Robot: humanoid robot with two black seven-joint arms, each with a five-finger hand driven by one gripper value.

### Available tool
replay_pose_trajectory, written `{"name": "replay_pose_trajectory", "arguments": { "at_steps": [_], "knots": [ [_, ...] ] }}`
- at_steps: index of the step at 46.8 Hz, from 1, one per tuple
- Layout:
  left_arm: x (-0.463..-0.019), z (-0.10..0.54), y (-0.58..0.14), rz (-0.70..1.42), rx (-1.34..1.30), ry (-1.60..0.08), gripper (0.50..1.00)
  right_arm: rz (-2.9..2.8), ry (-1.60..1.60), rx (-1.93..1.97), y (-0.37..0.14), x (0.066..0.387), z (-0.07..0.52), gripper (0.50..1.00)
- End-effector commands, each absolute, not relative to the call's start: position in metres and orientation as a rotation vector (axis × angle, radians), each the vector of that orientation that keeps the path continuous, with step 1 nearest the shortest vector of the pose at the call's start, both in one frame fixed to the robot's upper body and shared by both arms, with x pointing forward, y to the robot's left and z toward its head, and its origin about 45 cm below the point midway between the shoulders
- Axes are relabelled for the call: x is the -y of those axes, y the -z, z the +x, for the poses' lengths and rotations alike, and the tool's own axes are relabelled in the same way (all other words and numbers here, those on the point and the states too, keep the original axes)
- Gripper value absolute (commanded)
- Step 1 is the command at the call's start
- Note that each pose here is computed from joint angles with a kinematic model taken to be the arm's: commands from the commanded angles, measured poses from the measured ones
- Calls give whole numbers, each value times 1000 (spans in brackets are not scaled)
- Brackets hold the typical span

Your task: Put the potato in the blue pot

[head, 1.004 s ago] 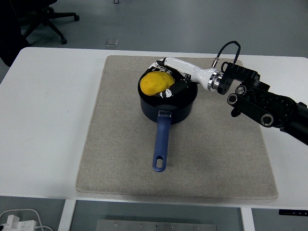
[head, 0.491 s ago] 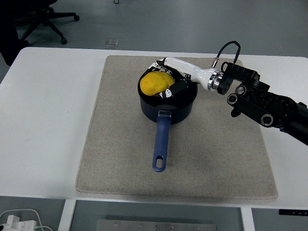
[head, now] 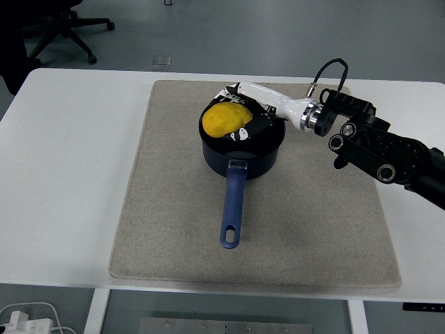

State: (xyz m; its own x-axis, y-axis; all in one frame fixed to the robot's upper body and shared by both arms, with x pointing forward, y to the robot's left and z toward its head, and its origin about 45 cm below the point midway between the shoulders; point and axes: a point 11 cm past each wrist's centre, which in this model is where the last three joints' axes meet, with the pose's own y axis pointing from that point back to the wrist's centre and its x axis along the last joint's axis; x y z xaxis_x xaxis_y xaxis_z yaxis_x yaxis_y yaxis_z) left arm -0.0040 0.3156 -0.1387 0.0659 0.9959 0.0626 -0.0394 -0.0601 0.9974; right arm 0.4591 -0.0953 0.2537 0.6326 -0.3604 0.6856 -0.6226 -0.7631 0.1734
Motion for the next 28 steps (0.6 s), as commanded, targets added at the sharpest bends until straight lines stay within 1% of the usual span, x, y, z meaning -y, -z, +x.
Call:
{"name": "replay_pose_trajectory", "arguments": {
  "at_steps": [1,15,28],
  "knots": [
    [-316,-4,139,1258,-1102,-1222,996,2461,-911,787,-255,95,460,813],
    [-316,-5,139,1259,-1103,-1221,996,2458,-911,794,-256,98,461,852],
    [-316,-4,139,1258,-1102,-1222,996,2458,-910,799,-256,99,461,858]
  ]
}}
